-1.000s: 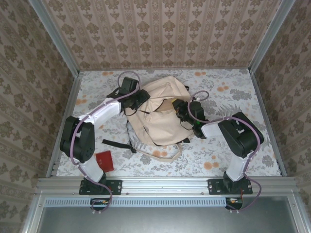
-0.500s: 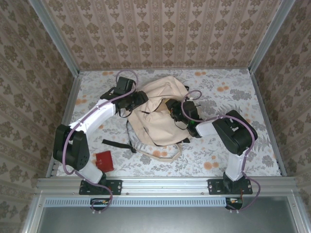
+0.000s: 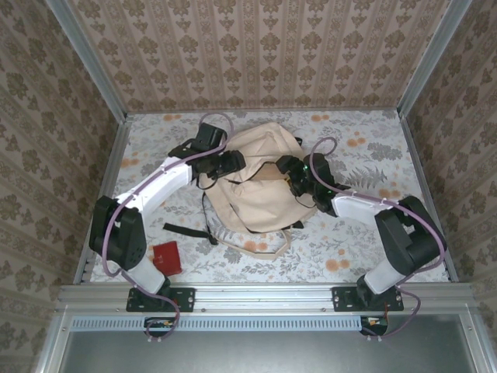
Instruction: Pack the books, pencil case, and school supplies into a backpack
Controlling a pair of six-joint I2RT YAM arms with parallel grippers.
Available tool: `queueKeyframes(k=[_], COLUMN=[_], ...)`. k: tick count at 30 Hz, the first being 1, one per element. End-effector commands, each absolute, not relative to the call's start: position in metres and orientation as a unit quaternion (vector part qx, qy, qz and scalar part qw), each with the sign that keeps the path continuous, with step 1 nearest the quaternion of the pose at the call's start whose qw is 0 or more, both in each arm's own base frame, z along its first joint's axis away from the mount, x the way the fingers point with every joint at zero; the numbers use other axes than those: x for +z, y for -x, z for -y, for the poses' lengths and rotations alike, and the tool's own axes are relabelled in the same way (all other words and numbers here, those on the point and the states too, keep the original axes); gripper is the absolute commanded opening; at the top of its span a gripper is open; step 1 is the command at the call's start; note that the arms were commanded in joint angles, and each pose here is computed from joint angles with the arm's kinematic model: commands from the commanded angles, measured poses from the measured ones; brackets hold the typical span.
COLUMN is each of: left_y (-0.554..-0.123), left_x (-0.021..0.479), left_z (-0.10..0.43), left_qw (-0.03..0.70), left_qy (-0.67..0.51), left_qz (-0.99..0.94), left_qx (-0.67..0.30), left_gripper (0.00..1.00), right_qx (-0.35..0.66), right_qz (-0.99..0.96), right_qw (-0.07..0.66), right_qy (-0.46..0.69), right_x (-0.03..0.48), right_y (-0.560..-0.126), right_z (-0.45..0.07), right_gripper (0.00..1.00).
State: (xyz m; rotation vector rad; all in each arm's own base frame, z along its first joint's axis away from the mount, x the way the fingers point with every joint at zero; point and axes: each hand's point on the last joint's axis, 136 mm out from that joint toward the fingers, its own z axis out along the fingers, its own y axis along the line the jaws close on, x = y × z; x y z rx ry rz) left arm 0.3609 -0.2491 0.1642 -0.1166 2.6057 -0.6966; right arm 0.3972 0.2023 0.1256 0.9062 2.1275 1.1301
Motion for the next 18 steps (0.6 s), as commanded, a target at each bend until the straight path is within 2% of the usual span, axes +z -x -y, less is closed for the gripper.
queueKeyframes(k=[1,7,12,18], left_y=[-0.362,-0.364,-0.367,-0.369], left_x=[0.173,0.17,0.163,0.153], left_z=[0.256,0.274,0.29,0.3], left_qw=[0.226,0.219,0.206,0.195], left_qy=[0.006,-0.012,-0.019,-0.032], left_qz=[-0.944,-0.944,-0.942,-0.945], left_qx=[-0.24,-0.248,-0.264,-0.26], left_gripper=[0.6,0.59,0.55,0.44], right_qx=[0.387,0.404,0.418,0.42], right_qz=[-0.837,-0.864,-0.865,-0.866], right_qw=[0.23,0.181,0.166,0.167], right_qy=[-0.31,-0.241,-0.223,-0.213], right_x=[0.115,0.11,0.104,0.097], right_y=[-0.377,-0.379,-0.382,-0.389], right_z=[-0.19,-0.203,-0.214,-0.218], right_gripper=[0.72,0.62,0.44,0.27])
